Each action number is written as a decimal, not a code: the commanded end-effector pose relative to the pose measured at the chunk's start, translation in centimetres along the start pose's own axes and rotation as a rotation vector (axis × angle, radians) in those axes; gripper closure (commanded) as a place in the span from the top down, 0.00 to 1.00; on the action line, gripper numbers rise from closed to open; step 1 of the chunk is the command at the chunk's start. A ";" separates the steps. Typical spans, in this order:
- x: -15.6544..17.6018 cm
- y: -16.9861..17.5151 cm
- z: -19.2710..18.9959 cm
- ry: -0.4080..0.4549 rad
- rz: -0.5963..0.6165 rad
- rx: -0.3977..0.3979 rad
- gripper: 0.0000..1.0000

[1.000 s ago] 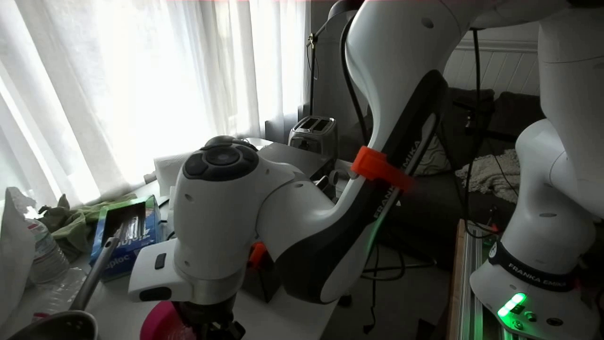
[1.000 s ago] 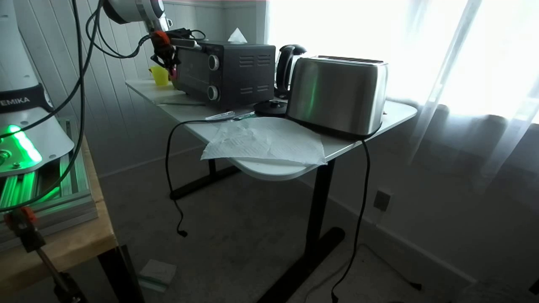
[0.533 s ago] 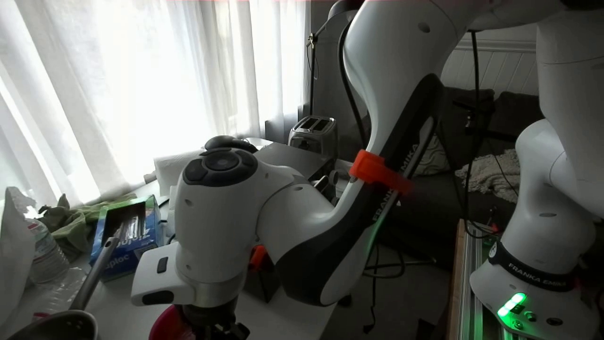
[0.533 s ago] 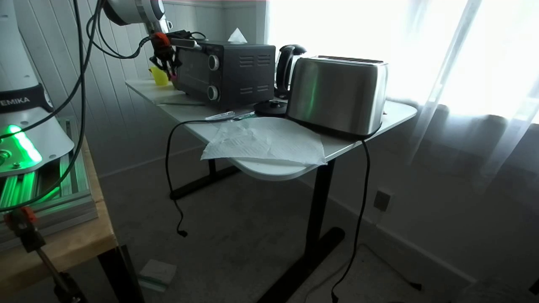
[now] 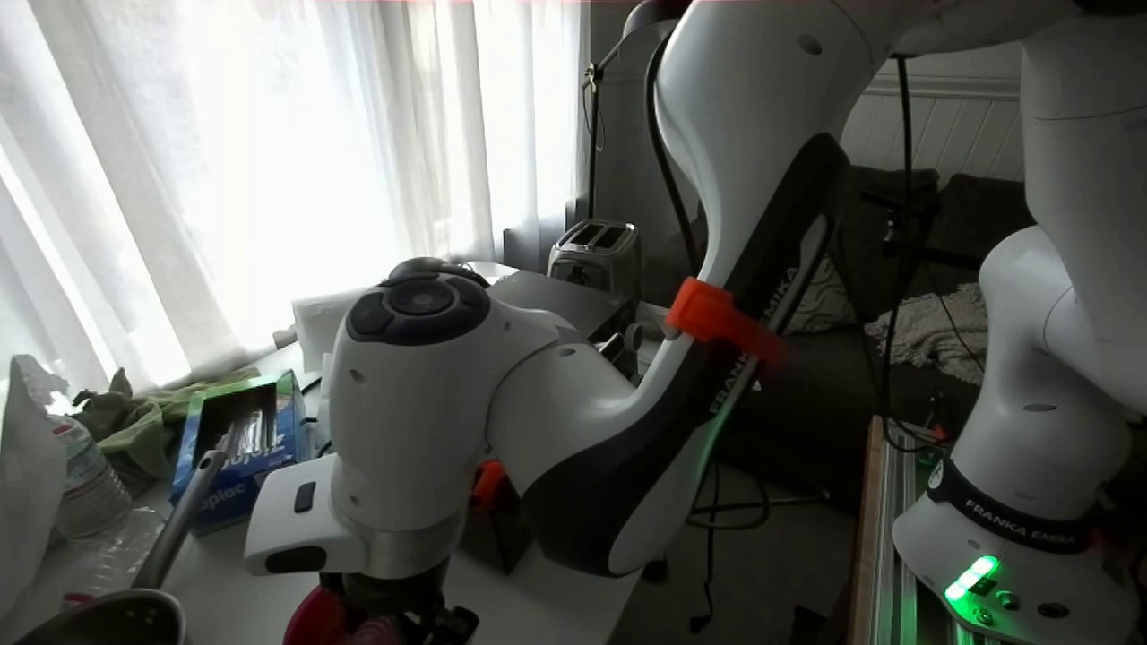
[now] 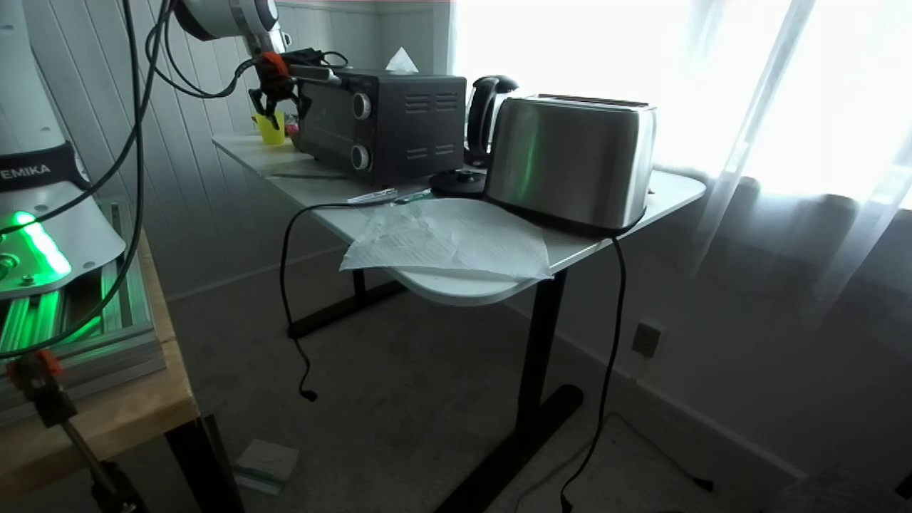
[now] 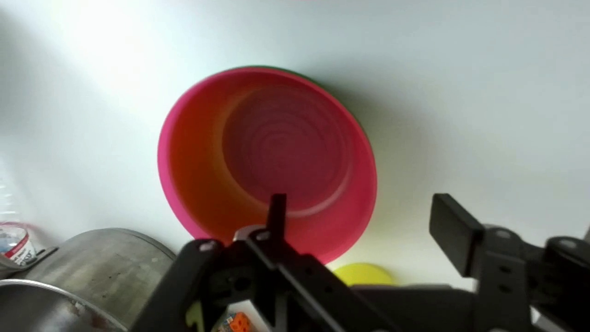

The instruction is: Pick up the pink bowl and place it in the green bowl then put a yellow cup inside the pink cup and place the stack on top of the oven

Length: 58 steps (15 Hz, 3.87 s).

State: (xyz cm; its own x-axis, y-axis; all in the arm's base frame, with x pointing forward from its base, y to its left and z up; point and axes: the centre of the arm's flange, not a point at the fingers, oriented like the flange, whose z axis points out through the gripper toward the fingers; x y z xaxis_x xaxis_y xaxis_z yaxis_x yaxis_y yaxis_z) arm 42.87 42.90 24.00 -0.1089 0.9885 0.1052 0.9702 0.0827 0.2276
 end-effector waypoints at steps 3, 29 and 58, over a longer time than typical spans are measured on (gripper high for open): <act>1.7 -1.8 -3.2 0.069 -0.112 0.007 1.00; 7.6 -5.0 1.0 0.212 -0.205 0.036 0.38; 1.0 -0.2 -3.3 0.028 0.048 0.003 0.01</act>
State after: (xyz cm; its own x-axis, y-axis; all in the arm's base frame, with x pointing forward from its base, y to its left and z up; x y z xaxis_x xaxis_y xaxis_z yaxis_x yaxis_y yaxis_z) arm 42.35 43.20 28.09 -0.0878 0.9851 0.1476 0.9662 0.0481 0.2531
